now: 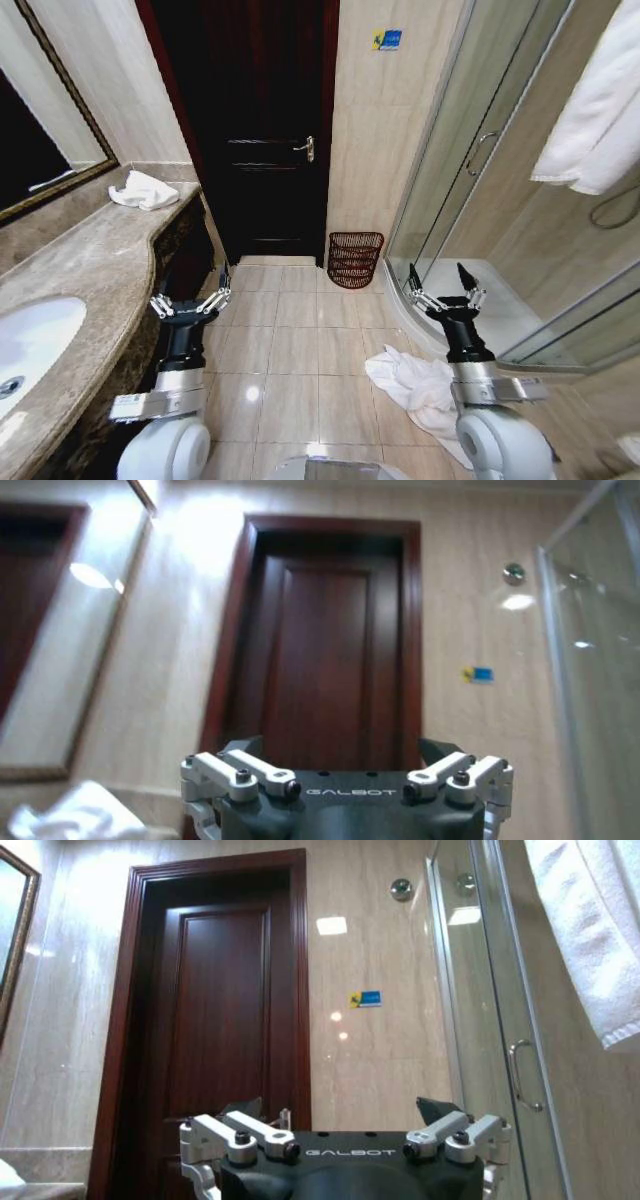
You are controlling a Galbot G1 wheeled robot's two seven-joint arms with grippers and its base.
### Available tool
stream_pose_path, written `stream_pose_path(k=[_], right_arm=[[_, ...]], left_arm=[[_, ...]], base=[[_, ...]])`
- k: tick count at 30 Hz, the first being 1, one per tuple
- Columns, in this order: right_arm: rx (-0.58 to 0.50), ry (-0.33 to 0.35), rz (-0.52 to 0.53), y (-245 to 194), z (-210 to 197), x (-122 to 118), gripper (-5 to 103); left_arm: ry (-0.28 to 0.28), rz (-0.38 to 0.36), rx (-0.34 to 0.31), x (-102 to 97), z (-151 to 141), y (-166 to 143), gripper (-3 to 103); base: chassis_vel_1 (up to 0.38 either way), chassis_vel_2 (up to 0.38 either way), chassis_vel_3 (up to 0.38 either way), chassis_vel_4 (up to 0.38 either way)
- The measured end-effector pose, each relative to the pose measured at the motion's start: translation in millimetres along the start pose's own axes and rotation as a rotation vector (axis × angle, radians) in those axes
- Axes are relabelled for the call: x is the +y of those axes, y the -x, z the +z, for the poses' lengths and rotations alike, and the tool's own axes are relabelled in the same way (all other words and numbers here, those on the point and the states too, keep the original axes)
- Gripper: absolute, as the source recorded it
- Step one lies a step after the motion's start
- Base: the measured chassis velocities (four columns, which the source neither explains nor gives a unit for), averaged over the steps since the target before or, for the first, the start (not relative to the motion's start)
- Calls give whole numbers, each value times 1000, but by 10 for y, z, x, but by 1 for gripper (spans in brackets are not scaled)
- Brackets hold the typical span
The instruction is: Discard the used towel into the hamper.
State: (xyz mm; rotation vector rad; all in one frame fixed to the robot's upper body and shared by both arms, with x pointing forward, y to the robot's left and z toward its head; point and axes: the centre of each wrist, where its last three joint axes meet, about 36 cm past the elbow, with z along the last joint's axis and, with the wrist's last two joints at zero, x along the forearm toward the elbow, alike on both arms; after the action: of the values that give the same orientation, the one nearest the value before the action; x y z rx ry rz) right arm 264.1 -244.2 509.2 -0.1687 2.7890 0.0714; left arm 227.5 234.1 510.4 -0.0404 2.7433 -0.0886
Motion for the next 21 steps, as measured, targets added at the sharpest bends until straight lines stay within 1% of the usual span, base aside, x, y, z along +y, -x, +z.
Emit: stream_pose_path(k=[1,2,3,5,10,12,15,16,17,19,20,21], right_arm=[[0,0,0,0,0,0,100],[1,1,-1,0,0,1,100],[1,3,-1,-1,1,4,100],[3,6,3,-12,7,10,100],[3,5,2,-33,-3,16,100],[-2,5,4,-34,-22,23,100],[-5,4,5,-35,-33,28,100],[-4,3,5,-39,-37,29,100],[-4,3,5,-39,-37,29,100],[-5,-5,0,-48,-54,18,100],[-6,-7,0,-50,-59,15,100],[-7,-7,1,-52,-58,15,100]], left_arm=[[0,0,0,0,0,0,100],[-1,18,35,-9,8,-36,100],[9,31,59,-19,13,-55,100],[22,30,72,-38,14,-46,100],[20,13,66,-40,11,-26,100],[10,4,50,-30,7,-9,100],[15,-19,29,-12,-1,15,100],[30,-26,18,13,-5,17,100],[30,-26,18,13,-5,17,100],[111,-53,-32,145,-32,43,100],[141,-66,-45,209,-51,64,100],[157,-78,-49,253,-67,82,100]], base=[[0,0,0,0],[0,0,0,0],[0,0,0,0],[0,0,0,0],[0,0,0,0],[0,0,0,0],[0,0,0,0],[0,0,0,0],[0,0,0,0],[-38,30,53,-32],[-46,56,59,-48],[-65,56,59,-67]])
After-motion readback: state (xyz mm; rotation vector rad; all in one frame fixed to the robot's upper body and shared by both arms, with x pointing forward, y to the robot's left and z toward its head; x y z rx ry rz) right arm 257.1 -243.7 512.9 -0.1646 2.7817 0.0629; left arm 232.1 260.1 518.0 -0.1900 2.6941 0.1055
